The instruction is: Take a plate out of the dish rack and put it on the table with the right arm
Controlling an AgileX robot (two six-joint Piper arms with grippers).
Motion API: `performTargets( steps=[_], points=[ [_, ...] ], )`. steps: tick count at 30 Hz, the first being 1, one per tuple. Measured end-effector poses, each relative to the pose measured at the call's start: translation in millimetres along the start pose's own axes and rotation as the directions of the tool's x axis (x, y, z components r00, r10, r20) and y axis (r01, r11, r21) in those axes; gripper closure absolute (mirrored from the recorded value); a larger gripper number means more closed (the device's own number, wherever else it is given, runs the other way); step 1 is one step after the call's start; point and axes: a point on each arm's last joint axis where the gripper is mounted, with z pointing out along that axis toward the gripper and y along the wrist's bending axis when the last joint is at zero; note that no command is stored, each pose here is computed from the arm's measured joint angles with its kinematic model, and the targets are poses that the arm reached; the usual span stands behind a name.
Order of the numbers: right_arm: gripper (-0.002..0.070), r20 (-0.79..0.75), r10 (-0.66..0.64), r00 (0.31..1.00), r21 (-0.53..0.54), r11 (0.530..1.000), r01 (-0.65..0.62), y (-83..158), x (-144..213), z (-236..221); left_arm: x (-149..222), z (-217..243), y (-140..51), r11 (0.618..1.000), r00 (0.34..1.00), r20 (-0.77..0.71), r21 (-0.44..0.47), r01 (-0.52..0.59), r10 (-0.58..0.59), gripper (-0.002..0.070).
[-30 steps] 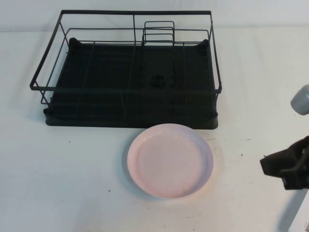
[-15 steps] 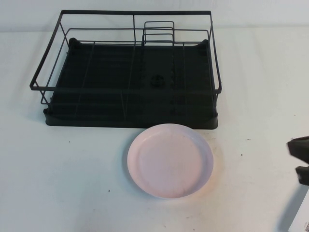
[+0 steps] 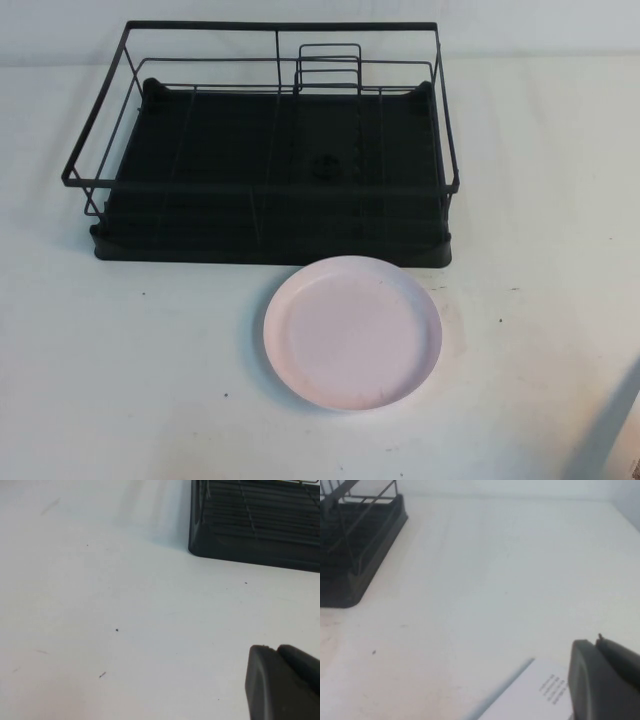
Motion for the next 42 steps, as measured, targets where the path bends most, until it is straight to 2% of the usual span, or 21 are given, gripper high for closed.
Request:
performTargets(
  steps=[5,9,20,42],
  points=[
    [0.0694,0.115,0.006,0.993,0.022,1.000,-0.009,-1.3,1.6,-13.5,0.0,0.0,0.0,1.000,1.000,0.000,0.000,0.000,0.000,0.0679],
    [0.0694,0.140,0.004,0.990,0.006,1.000,-0.005,0.5,5.0,-20.9,0.0,0.0,0.0,1.000,1.000,0.000,0.000,0.000,0.000,0.0679],
    [0.0694,-0.064,-0.004,0.998,-0.047,0.999,0.001,5.5,25.2,-22.5,0.0,0.0,0.0,1.000,1.000,0.000,0.000,0.000,0.000,0.0679],
    [0.0694,-0.068,-0.004,0.998,-0.048,0.999,0.001,5.6,25.4,-22.5,0.0,0.0,0.0,1.000,1.000,0.000,0.000,0.000,0.000,0.0679]
  ],
)
